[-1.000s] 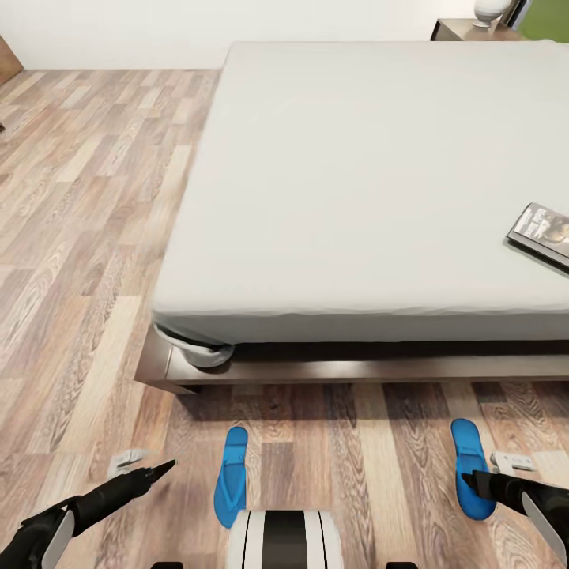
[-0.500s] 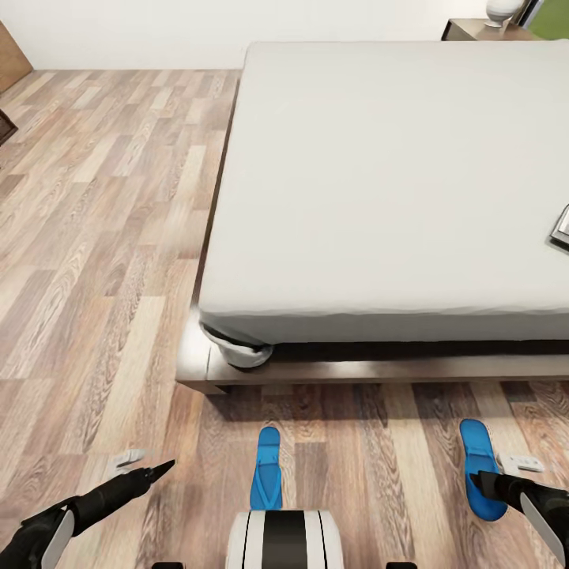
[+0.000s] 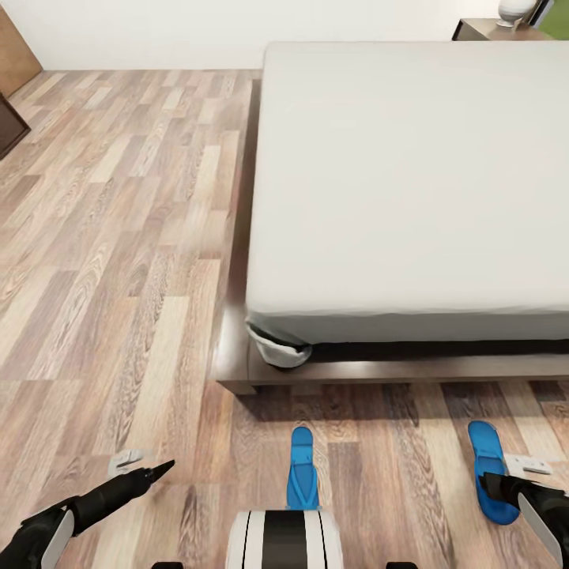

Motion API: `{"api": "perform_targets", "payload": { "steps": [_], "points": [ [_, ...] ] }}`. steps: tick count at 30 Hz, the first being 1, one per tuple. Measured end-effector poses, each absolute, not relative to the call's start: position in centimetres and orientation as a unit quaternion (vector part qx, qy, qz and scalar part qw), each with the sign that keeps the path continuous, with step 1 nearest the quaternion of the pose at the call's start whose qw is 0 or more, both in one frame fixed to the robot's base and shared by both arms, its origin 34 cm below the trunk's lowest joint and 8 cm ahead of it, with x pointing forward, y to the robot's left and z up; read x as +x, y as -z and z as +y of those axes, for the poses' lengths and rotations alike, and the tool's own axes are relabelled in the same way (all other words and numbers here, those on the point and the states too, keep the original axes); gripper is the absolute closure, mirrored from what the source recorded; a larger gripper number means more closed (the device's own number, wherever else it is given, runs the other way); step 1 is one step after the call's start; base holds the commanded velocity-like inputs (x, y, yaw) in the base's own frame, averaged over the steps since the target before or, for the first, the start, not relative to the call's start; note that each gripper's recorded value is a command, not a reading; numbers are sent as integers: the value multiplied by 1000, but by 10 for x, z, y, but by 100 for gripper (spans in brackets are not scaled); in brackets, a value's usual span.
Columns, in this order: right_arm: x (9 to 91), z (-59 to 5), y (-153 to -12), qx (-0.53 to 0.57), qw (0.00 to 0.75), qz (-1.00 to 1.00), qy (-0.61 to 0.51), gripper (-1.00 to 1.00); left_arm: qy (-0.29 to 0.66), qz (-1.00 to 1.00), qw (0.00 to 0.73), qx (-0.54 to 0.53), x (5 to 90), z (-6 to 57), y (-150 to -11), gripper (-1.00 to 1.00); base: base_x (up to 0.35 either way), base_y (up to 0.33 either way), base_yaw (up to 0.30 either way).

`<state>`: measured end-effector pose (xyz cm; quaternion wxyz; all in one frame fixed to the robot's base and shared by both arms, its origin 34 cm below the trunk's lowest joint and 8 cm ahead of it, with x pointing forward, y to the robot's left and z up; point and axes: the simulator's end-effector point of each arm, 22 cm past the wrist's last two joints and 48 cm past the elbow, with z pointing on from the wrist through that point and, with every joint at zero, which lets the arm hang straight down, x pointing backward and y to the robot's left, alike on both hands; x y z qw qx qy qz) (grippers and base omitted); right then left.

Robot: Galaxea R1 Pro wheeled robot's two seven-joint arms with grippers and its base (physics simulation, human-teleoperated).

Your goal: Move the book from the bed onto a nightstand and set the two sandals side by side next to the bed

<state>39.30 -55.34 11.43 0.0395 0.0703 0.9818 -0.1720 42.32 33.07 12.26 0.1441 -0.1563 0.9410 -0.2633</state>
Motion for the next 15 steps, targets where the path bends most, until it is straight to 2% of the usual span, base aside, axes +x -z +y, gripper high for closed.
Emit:
{"api": "perform_targets", "payload": {
  "steps": [15],
  "points": [
    [393, -553, -114, 70, 40, 982, 172, 100, 264, 941, 144, -156, 423, 330, -123, -100, 0, 285, 0]
  ]
}}
